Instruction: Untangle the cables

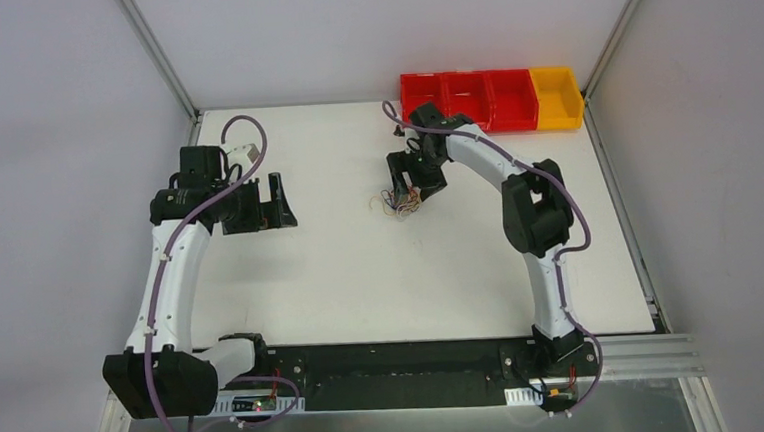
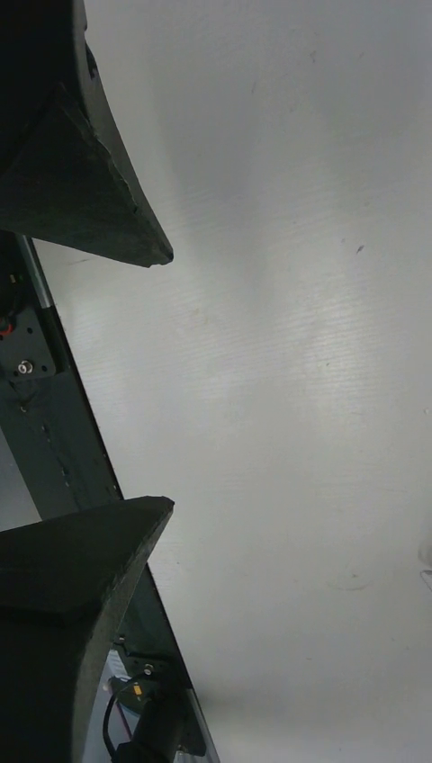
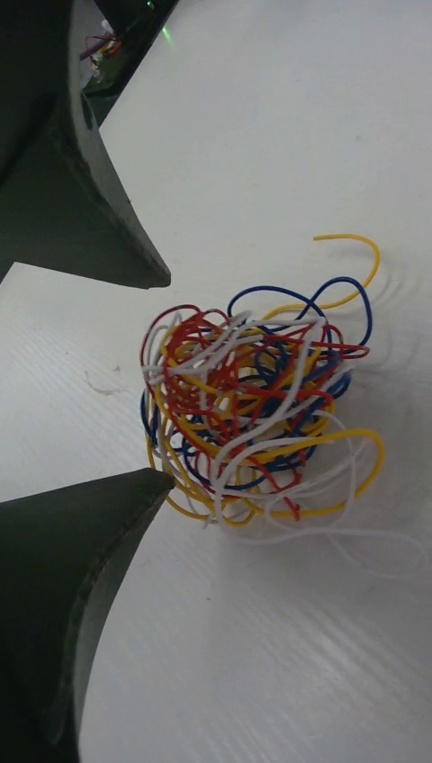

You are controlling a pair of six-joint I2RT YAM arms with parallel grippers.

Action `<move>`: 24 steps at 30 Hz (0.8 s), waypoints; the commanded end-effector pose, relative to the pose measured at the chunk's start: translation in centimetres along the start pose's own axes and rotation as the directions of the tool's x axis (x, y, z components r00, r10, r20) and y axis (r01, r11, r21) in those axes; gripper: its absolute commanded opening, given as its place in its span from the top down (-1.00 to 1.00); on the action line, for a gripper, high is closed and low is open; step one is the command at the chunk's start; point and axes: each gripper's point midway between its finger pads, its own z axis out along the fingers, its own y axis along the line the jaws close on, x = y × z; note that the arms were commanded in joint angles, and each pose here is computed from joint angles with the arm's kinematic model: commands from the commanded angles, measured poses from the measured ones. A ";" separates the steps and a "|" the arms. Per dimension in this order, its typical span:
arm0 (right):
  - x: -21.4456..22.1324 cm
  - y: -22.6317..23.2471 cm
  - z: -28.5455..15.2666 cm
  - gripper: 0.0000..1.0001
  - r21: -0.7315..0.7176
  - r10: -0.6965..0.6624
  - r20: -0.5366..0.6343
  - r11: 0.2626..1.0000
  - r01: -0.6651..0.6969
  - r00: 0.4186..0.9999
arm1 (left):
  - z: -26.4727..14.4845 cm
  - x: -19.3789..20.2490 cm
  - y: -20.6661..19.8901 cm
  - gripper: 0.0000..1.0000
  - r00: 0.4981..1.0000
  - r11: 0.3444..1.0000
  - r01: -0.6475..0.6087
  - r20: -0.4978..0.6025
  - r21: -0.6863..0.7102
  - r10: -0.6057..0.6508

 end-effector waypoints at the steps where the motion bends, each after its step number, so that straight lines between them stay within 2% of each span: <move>1: -2.5 0.7 0.1 -0.44 0.023 -0.025 0.066 0.999 0.024 0.998 | 0.1 -0.2 -1.8 -0.99 0.997 0.995 0.017 0.072 0.093 -0.024; 4: -2.7 0.2 1.1 -0.20 0.052 -0.042 0.065 0.998 0.039 0.997 | 0.6 -0.3 -2.1 -0.99 0.995 0.992 0.013 0.094 0.122 -0.025; 5: -2.7 0.0 1.2 -0.05 0.057 -0.043 0.062 0.998 0.040 0.997 | 0.8 -0.3 -2.3 -0.99 0.995 0.991 0.015 0.094 0.136 -0.027; 6: -2.5 0.0 1.2 0.12 0.055 -0.046 0.053 0.998 0.043 0.998 | 1.0 -0.4 -2.5 -0.99 0.995 0.988 0.015 0.093 0.153 -0.030; 9: -1.7 1.3 -0.3 0.83 -0.002 -0.057 0.050 0.998 0.058 0.997 | 1.7 -0.8 -3.2 -0.97 0.995 0.977 0.008 0.092 0.215 -0.029; 10: -1.2 2.2 -1.1 1.00 -0.038 -0.066 0.059 0.997 0.068 0.996 | 2.1 -1.0 -3.5 -0.93 0.995 0.971 0.003 0.093 0.238 -0.026; 14: 2.0 7.0 -5.9 1.00 -0.235 -0.122 0.122 0.961 0.148 0.985 | 4.5 -0.6 -6.2 -0.82 0.997 0.942 -0.077 0.053 0.328 0.063; 17: 4.3 9.1 -8.1 1.00 -0.312 -0.156 0.138 0.930 0.193 0.978 | 6.3 0.5 -8.9 -0.82 0.986 0.912 -0.161 0.013 0.377 0.169; 19: 5.4 9.6 -8.7 1.00 -0.324 -0.167 0.139 0.924 0.204 0.976 | 7.6 0.8 -10.2 -0.82 0.982 0.899 -0.165 -0.014 0.406 0.187; 21: 4.9 8.3 -8.0 1.00 -0.241 -0.143 0.160 0.954 0.179 0.977 | 8.9 0.0 -10.7 -0.83 0.985 0.901 -0.142 -0.030 0.410 0.169; 22: 4.2 7.3 -7.6 0.83 -0.179 -0.130 0.173 0.970 0.161 0.976 | 9.6 -0.5 -10.7 -0.84 0.989 0.907 -0.116 -0.042 0.406 0.145; 24: 2.8 5.3 -6.5 0.20 -0.068 -0.109 0.181 0.990 0.122 0.977 | 10.8 -1.6 -11.1 -0.85 0.992 0.906 -0.089 -0.041 0.413 0.116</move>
